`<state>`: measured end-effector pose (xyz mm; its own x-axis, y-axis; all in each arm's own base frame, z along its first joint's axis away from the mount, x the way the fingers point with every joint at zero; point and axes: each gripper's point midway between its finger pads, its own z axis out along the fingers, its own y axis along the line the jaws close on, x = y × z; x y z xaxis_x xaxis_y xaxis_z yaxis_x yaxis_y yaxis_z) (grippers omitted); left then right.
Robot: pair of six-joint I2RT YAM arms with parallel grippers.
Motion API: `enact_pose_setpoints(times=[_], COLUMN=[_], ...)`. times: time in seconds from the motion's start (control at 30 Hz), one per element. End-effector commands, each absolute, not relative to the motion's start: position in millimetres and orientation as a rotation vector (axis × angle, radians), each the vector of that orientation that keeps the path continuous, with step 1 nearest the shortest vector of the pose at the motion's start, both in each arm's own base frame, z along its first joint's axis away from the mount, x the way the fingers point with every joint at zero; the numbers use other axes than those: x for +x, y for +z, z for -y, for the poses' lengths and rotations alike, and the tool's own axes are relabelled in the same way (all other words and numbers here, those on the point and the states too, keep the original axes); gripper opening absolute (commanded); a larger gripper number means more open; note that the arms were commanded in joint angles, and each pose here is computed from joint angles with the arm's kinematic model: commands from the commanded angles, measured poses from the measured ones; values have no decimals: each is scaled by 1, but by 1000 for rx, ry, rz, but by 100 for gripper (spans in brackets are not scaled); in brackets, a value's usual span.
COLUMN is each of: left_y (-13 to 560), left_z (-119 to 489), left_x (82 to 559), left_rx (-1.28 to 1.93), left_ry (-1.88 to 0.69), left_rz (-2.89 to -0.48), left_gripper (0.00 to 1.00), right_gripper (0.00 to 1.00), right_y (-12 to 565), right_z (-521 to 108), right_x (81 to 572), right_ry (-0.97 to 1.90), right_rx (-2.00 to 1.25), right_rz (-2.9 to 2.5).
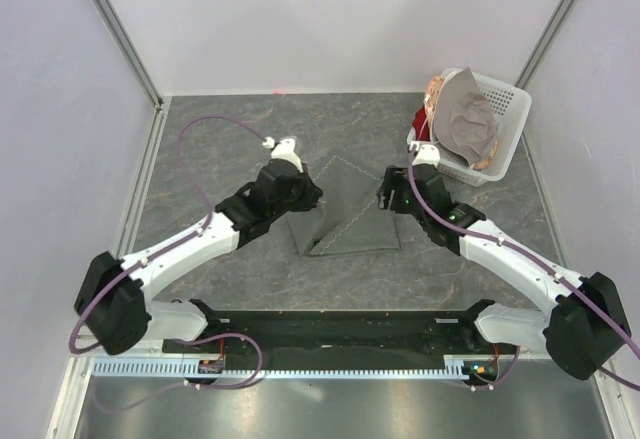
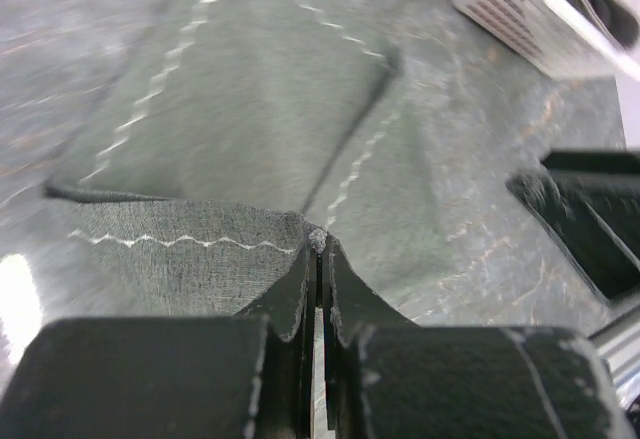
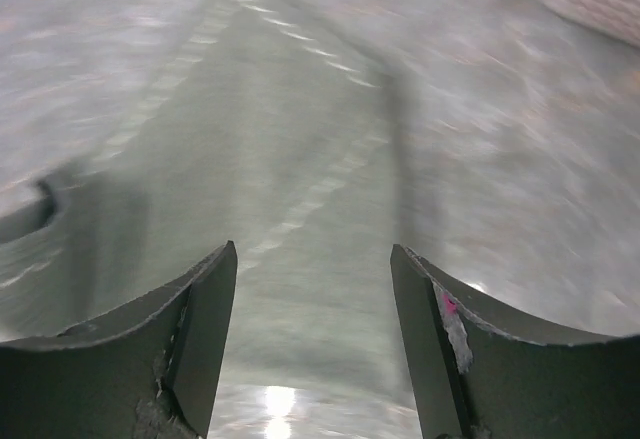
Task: Fold the napkin, place the utensils inside, and roll it up
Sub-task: Fold the napkin
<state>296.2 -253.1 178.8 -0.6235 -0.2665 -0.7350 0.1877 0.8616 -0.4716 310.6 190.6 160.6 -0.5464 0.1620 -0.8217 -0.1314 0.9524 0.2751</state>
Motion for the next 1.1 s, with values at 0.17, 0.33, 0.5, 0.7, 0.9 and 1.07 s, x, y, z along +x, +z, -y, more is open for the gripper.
enact_pose_setpoints(times=[0.17,0.33,0.5,0.7,0.9,1.07], left_y=[190,171,158,135,117,105], left_z=[354,383,403,420,431,436], left_x=[308,304,296,288,275,267], left_rx=[316,453,566,652,720,745], left_ry=[-734,-712,-710,-691,-682,-673], left_rz=[-2037,-2047,-2039,-2060,-2080,-2099], left_gripper=[2,2,2,2,2,2], right_gripper=[71,71,72,71,71,72], right_y=[123,124,123,126,127,127], right_z=[-150,-144,-138,-138,-138,-138], right_x=[299,297,295,295,295,295], right_ry=[393,407,400,413,413,417], right_rx=[188,220,238,241,248,248], right_rz=[-2210,-2196,-2193,-2186,-2181,-2182])
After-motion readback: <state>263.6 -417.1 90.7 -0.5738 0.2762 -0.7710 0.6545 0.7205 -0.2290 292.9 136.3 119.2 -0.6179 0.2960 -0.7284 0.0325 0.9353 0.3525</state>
